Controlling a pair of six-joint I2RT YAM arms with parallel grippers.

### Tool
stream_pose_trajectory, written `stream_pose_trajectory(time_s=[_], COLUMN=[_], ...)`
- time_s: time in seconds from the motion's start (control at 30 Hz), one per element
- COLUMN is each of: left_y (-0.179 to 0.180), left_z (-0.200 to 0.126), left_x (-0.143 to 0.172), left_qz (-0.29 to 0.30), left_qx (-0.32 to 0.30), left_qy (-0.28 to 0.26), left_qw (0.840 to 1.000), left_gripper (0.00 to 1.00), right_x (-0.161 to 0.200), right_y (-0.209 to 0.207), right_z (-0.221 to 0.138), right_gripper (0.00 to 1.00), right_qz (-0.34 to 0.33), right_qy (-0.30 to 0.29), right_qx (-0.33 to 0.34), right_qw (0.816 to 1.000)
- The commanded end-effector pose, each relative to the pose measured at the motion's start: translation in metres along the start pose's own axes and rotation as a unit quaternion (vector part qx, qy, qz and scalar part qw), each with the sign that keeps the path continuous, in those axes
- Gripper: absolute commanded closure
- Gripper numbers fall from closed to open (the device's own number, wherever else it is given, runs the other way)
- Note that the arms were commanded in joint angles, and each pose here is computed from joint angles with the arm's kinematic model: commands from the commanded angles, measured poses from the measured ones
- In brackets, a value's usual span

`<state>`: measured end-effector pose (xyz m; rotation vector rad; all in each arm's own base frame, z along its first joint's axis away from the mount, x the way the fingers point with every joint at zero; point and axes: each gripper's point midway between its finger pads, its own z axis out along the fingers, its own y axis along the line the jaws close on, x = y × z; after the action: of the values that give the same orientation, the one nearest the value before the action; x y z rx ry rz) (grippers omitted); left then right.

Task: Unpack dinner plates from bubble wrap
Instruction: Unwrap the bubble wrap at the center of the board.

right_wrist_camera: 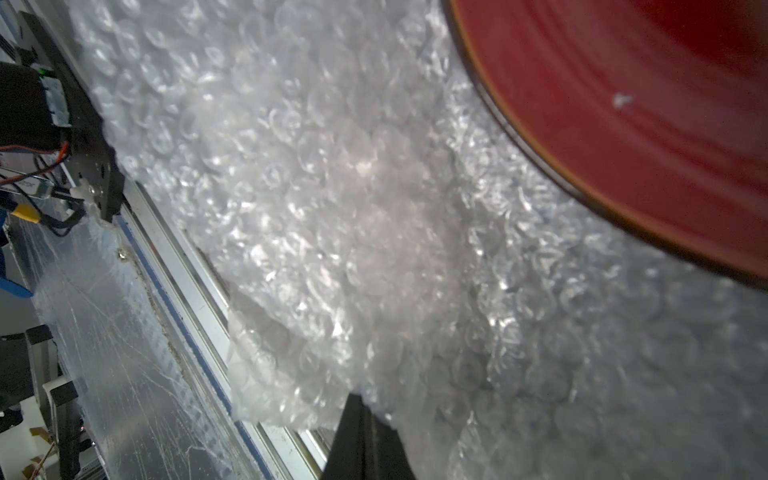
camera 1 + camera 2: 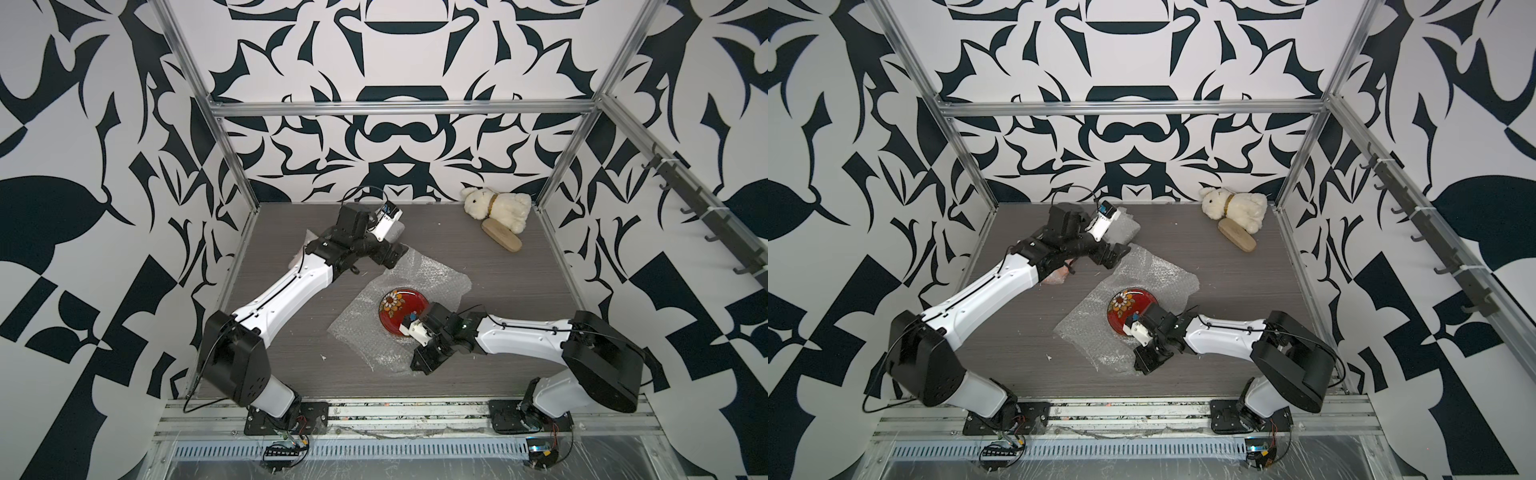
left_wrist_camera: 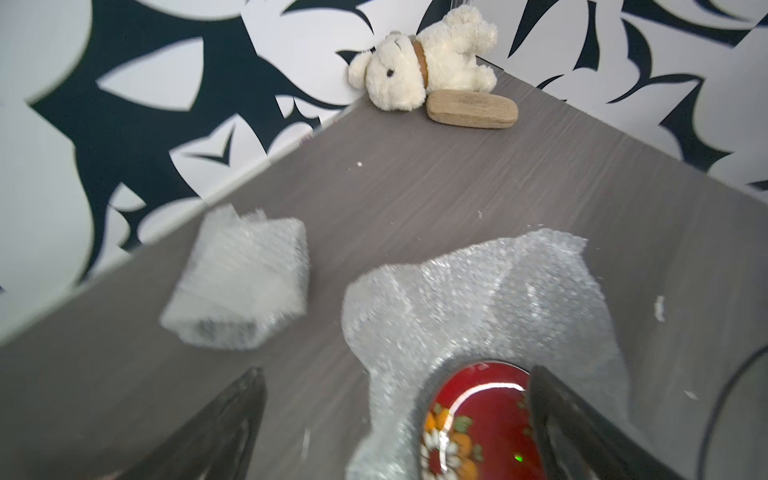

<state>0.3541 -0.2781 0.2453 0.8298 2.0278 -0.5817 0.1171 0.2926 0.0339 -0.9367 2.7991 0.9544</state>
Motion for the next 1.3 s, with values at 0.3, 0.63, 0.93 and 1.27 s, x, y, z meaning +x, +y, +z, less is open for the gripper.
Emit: stream_pose_trajectory(time_s=[0.3,0.63,0.93,1.27], left_y=[-0.094,-0.110,-0.124,-0.127], left_z=[-0.010,-0.010,-0.001,-0.002], left_x=[0.134,0.209,0.247,0.277], left_qz=[-0.226,-0.306,-0.327,-0.312], left_qx=[0.106,0.123,0.134,0.112], left_qy=[0.118,0.203,0.260,0.311], left_qw=[0.961,0.922,0.898,0.891], left_gripper=[0.23,0.40,0.61,0.61], right_x=[-0.005,-0.006,-0.014,-0.057], right_y=[0.002,0.001,0.007,0.010], right_z=[-0.003,-0.011,-0.018,-0.063], right_gripper=[0.92,0.91,0.87,0.82], right_qz=[-0.002,-0.003,-0.004,0.017], right_qy=[-0.013,-0.021,-0.039,-0.135], right_qx=[0.004,0.018,0.014,0.026], right_qw=[1.000,1.000,0.999,0.990])
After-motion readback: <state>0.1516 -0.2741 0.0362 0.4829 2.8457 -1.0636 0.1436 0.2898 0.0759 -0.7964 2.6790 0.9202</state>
